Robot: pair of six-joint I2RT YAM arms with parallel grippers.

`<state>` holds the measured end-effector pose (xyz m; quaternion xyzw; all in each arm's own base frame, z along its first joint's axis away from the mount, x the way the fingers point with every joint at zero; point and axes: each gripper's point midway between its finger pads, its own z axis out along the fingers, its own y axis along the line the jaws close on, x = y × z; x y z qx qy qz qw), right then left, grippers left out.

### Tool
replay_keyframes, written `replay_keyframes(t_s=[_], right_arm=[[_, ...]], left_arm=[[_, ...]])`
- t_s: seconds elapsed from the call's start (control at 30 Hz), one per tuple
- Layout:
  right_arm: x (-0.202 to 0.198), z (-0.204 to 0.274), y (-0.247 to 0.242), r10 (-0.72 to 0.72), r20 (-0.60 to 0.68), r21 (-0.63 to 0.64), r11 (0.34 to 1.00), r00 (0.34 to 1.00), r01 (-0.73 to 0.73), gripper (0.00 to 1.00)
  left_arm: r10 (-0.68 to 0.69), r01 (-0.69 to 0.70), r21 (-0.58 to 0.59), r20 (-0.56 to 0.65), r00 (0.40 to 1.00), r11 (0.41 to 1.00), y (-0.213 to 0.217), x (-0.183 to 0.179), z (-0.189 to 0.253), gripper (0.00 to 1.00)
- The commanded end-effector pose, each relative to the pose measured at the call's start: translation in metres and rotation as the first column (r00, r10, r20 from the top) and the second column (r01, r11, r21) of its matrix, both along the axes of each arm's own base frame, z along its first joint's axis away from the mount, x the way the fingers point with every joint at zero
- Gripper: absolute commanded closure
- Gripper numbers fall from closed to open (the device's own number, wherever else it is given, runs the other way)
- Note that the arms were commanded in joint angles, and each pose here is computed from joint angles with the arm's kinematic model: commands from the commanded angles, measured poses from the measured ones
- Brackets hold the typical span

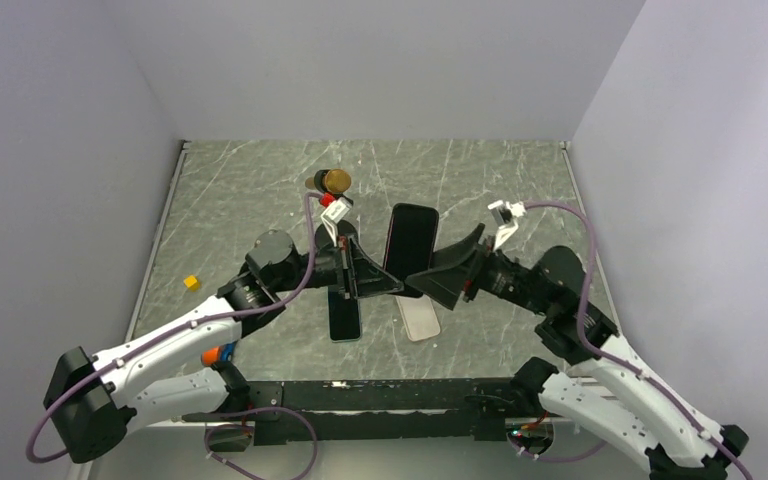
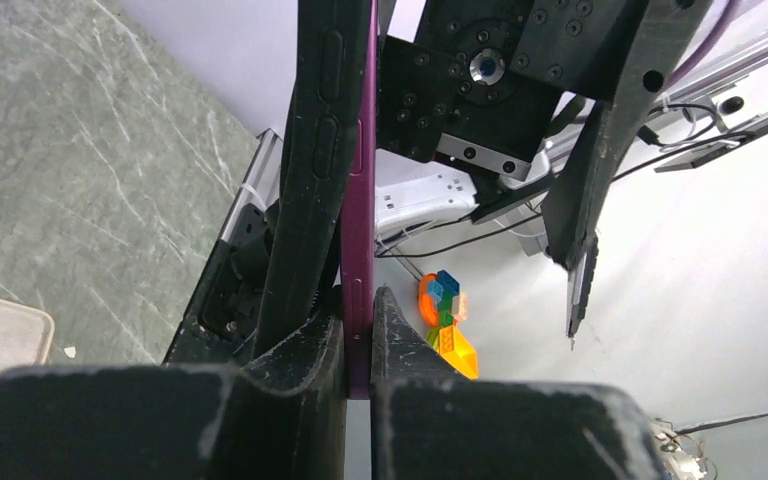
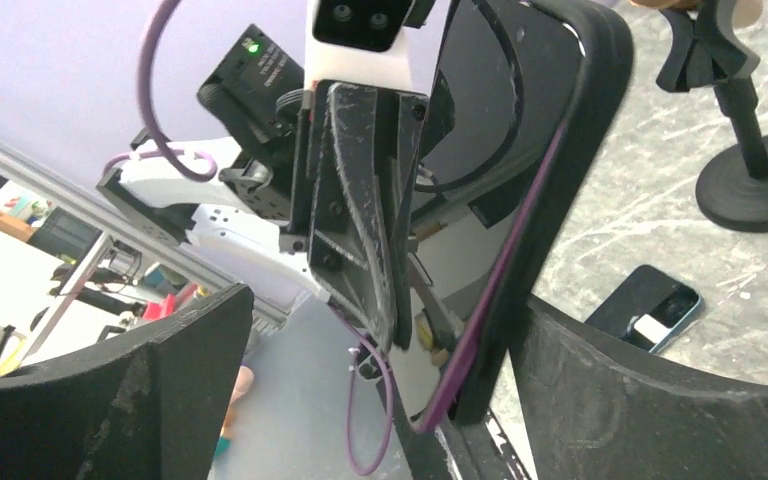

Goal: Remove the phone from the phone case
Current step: Remove the phone case from the phone.

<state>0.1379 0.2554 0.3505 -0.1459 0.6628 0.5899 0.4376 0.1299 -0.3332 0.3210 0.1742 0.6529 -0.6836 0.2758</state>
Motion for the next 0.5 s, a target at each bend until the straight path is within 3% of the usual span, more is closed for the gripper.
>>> replay_keyframes(t_s=[0.0, 0.13, 0.27, 0.47], right_arm=[[-0.016, 0.008, -0.016, -0.001, 0.076, 0.03, 1.0, 0.997, -0.001, 0.01], [-0.018, -0.006, -0.017, -0.001, 0.038, 0.039, 0.999, 0.999, 0.0, 0.05], [-0.028, -0.007, -0.018, 0.039, 0.054, 0.108, 0.993, 0.998, -0.045, 0.32], [-0.04, -0.007, -0.005, 0.159, 0.084, 0.146, 0.975, 0.984, -0.17, 0.57]], left_arm=[[0.066, -0.051, -0.144, 0.099, 0.993, 0.988, 0.018, -0.001, 0.062, 1.0], [0.064, -0.049, -0.164, 0.088, 0.994, 0.985, 0.024, -0.003, 0.07, 1.0], [0.057, -0.039, -0.182, 0.094, 0.994, 0.983, 0.029, -0.007, 0.078, 1.0], [0.035, -0.015, -0.212, 0.092, 0.995, 0.977, 0.031, -0.013, 0.081, 1.0]])
